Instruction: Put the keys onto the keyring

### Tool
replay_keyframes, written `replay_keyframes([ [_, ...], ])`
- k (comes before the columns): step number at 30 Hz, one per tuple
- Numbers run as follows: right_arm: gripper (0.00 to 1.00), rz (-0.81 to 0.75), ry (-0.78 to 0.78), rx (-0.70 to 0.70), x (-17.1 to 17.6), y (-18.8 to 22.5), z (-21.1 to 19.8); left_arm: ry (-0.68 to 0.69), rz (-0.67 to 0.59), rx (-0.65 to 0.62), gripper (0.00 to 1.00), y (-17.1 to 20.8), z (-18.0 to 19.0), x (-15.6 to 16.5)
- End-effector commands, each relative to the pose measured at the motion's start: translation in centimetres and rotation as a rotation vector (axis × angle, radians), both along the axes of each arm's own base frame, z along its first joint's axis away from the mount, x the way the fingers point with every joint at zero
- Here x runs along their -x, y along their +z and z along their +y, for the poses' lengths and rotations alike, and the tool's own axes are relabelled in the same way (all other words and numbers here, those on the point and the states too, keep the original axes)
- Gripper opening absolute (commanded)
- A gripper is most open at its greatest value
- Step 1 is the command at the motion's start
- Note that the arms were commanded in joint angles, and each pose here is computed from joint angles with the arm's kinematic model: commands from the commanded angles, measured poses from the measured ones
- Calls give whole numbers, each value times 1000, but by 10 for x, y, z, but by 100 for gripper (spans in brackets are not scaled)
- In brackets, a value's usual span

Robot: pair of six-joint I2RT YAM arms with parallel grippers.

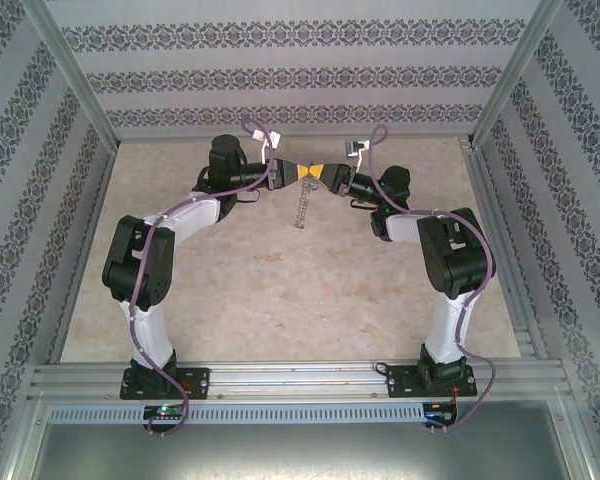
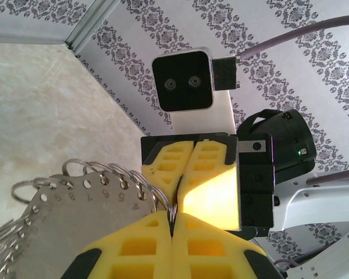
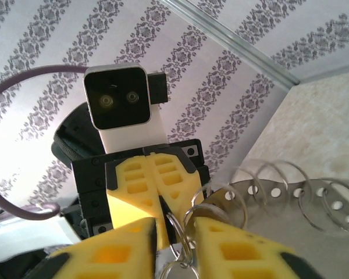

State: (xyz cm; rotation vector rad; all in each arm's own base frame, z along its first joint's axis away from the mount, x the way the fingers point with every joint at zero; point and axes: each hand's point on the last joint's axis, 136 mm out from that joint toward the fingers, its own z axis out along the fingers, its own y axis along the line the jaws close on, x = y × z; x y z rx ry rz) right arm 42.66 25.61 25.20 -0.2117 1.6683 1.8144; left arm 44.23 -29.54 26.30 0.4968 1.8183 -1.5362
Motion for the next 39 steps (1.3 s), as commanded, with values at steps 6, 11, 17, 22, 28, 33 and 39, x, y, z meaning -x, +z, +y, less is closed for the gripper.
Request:
replay_keyframes([
  [6, 44, -53, -128, -25, -1, 23, -47, -39, -79, 54, 0, 17, -7, 10],
  [11, 46, -36, -172, -5, 4, 10, -59, -45, -90, 81, 0, 23, -7, 12],
  [17, 47, -12, -178, 15, 13, -10, -50, -51, -90, 93, 0, 26, -7, 13],
  [22, 48, -35, -164, 41, 24, -14, -34, -58, -91, 96, 0, 28, -8, 14],
  [28, 51, -70, -177, 90, 28, -11, -22, -65, -93, 98, 0, 30, -9, 15],
  [33, 51, -93, -171, 116, 26, -4, -15, -68, -93, 101, 0, 31, -10, 15],
  [39, 50, -100, -152, 122, 22, -2, -7, -69, -92, 103, 0, 32, -11, 14],
])
